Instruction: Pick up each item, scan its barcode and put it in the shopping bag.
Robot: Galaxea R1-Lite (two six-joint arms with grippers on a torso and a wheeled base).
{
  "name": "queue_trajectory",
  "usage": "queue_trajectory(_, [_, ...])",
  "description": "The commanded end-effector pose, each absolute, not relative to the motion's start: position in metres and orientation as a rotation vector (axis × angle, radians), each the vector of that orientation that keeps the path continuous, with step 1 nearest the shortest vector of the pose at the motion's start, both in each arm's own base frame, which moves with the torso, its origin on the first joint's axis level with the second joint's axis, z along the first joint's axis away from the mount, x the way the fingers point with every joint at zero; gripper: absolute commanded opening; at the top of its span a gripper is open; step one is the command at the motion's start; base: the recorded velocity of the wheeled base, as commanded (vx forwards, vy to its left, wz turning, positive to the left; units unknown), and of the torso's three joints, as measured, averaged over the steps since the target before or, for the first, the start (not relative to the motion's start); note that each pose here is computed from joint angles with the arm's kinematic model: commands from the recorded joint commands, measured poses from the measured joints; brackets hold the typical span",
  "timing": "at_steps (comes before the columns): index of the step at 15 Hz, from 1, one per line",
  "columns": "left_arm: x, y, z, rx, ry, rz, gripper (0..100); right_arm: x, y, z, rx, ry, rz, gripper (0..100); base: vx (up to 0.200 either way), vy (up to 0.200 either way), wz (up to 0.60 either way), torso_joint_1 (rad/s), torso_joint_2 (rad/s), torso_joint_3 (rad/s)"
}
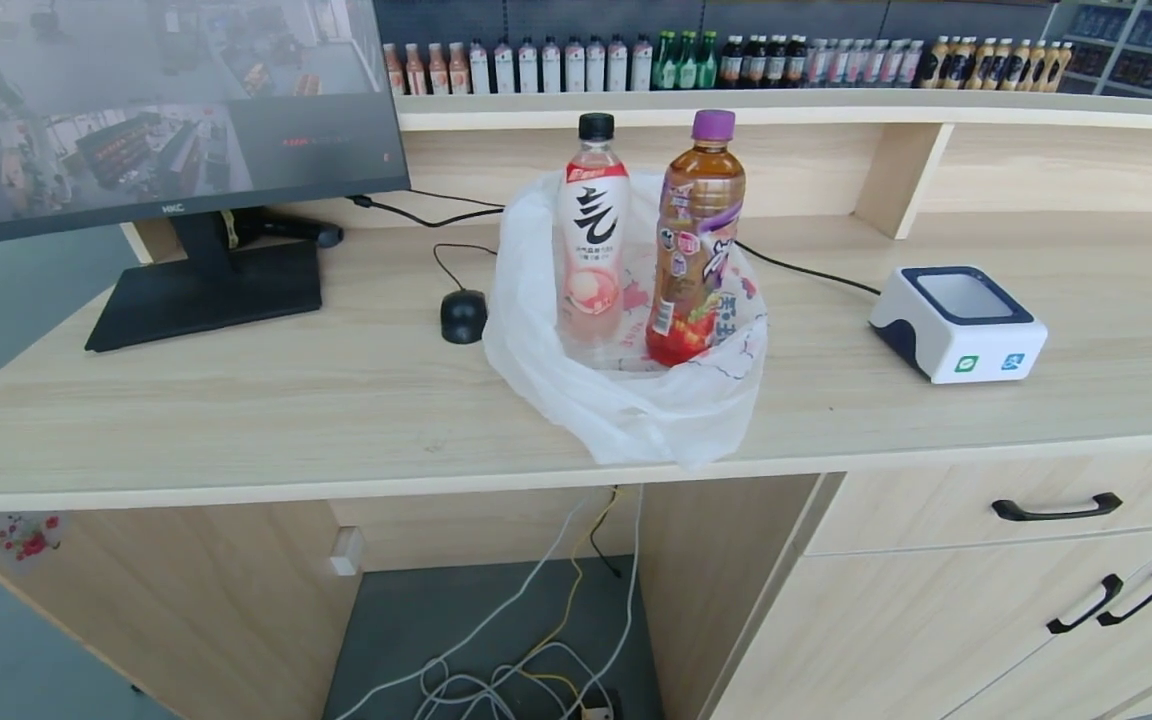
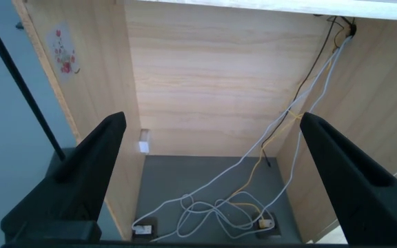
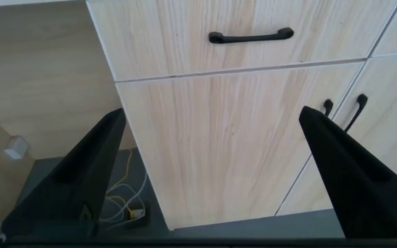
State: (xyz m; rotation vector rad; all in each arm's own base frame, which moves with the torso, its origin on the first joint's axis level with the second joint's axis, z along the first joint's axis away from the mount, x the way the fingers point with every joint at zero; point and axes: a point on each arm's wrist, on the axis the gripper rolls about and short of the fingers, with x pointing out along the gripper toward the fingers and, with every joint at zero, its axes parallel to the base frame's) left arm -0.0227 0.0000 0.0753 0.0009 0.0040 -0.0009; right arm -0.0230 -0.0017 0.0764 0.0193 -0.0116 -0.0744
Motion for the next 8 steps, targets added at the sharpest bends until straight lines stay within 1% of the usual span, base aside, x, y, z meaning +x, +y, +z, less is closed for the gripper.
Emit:
queue_trajectory(1, [-0.0227, 0.0000, 0.0754, 0.000, 0.003, 0.000, 100, -0.0229, -0.0017, 0.0763, 0.020, -0.008, -0.074, 100, 0.000, -0.200, 0.00, 0.022, 0.01, 0.002])
queue_trajectory(8, [-0.0227, 0.0000, 0.0754, 0.000, 0.003, 0.000, 100, -0.0229, -0.0017, 0.0763, 0.020, -0.008, -0.074, 100, 0.000, -0.200, 0.00, 0.004, 0.00, 0.001])
